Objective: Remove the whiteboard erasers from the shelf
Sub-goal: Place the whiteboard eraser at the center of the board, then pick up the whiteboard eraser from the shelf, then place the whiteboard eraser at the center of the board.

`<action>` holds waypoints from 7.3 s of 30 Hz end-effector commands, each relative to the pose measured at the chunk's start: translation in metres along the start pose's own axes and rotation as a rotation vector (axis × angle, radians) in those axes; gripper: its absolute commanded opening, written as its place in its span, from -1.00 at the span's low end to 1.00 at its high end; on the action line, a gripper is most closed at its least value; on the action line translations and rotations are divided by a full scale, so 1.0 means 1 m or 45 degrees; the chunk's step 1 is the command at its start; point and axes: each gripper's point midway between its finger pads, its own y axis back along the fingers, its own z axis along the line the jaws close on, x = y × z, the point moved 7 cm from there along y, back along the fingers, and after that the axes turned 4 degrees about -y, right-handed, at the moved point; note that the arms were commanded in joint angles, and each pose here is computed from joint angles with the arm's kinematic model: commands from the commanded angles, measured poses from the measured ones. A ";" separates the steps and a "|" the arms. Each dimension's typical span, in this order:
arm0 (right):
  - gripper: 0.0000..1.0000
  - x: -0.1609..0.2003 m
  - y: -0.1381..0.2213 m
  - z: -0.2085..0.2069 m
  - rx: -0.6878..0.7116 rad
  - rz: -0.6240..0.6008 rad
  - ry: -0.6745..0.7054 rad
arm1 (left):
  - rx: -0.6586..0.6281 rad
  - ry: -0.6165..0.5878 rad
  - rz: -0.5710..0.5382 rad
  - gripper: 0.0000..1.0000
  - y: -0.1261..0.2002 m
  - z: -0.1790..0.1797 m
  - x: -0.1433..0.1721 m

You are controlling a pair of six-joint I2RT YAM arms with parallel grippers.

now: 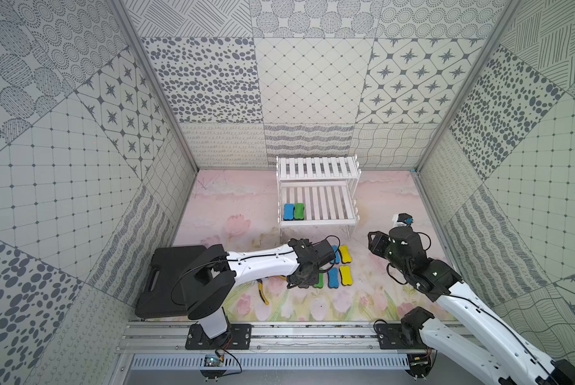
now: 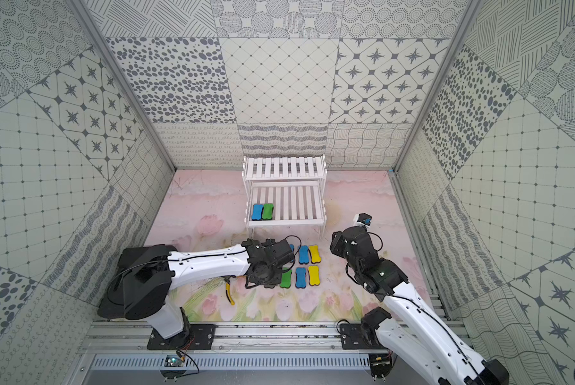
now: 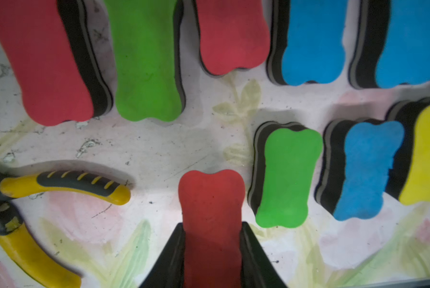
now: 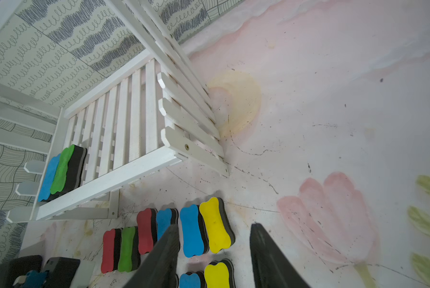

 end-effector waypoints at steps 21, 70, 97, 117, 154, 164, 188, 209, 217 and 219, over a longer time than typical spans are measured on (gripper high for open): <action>0.01 -0.018 0.014 -0.001 -0.006 -0.063 -0.016 | -0.032 -0.081 -0.014 -0.16 -0.024 -0.016 -0.011; 0.01 -0.022 0.010 0.004 -0.034 -0.064 -0.050 | 0.129 -0.106 -0.618 0.35 0.121 0.045 -0.179; 0.01 -0.022 0.007 -0.005 -0.012 -0.060 -0.064 | -0.053 -0.094 -0.569 0.25 0.094 0.047 -0.198; 0.01 -0.023 0.007 -0.007 -0.012 -0.057 -0.081 | -0.033 -0.081 -0.488 0.03 0.072 0.041 -0.191; 0.01 -0.034 0.017 0.002 -0.080 -0.101 -0.099 | 0.160 0.161 -0.139 -0.42 0.012 0.052 0.008; 0.01 -0.037 0.021 0.001 -0.067 -0.110 -0.090 | 0.167 0.131 -0.087 -0.44 -0.003 0.037 0.007; 0.02 -0.038 0.019 -0.003 -0.054 -0.109 -0.095 | 0.092 0.116 -0.079 0.03 -0.011 0.029 -0.003; 0.02 -0.038 0.017 -0.004 -0.054 -0.092 -0.117 | 0.030 0.119 -0.091 -0.38 -0.006 0.040 0.002; 0.01 -0.038 0.017 -0.003 -0.054 -0.092 -0.122 | 0.034 0.115 -0.068 -0.49 -0.008 0.039 -0.001; 0.02 -0.038 0.017 -0.004 -0.054 -0.095 -0.122 | 0.038 0.118 -0.108 -0.48 0.000 0.042 -0.003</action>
